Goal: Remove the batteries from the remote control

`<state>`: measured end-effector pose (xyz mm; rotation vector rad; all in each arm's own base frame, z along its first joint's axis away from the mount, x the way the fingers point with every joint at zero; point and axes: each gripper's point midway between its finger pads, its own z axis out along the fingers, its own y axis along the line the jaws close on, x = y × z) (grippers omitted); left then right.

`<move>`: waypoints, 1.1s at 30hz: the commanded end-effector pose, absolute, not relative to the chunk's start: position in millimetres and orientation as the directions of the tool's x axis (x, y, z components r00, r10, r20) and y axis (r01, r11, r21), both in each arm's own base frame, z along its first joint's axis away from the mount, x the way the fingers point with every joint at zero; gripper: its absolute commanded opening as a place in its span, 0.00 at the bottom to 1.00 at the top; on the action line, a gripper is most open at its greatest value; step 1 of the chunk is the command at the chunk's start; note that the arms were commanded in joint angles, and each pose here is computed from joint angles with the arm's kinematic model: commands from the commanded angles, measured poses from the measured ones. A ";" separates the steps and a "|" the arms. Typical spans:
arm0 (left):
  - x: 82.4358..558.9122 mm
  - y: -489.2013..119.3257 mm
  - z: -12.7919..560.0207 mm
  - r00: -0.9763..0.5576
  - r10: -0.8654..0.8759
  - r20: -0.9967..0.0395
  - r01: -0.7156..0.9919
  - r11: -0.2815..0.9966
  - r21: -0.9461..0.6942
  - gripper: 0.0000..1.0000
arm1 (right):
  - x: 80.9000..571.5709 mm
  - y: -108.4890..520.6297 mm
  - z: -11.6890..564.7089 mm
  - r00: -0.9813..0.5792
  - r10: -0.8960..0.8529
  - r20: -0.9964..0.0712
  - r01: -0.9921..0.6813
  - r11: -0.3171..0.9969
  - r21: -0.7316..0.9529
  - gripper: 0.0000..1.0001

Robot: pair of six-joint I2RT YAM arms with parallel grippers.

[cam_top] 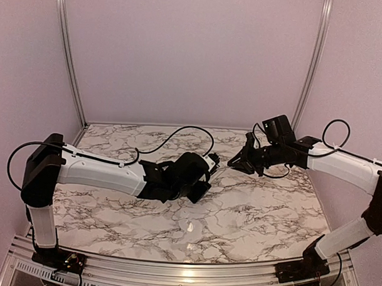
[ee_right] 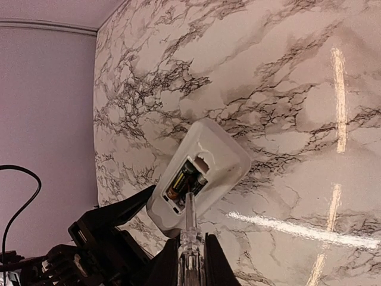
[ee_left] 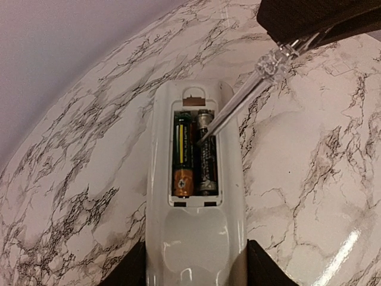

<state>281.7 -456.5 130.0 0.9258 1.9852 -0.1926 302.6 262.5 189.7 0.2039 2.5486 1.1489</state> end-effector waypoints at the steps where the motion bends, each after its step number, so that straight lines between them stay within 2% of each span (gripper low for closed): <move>1: 270.2 -477.5 163.4 -0.298 0.424 -0.855 0.718 0.690 0.091 0.00 | 292.6 267.6 206.0 -0.938 0.222 -0.267 -0.070 0.632 0.771 0.00; 7: 259.6 -475.0 156.5 -0.371 0.364 -0.854 0.719 0.694 -0.016 0.00 | 283.7 264.4 199.7 -0.945 0.208 -0.254 -0.066 0.638 0.768 0.00; 15: 250.0 -473.6 137.8 -0.433 0.360 -0.826 0.726 0.683 -0.083 0.00 | 274.0 261.1 185.1 -0.956 0.181 -0.232 -0.060 0.652 0.756 0.00; 33: 243.7 -472.5 117.5 -0.491 0.359 -0.794 0.714 0.687 -0.131 0.00 | 260.4 251.5 157.8 -0.970 0.154 -0.191 -0.031 0.697 0.716 0.00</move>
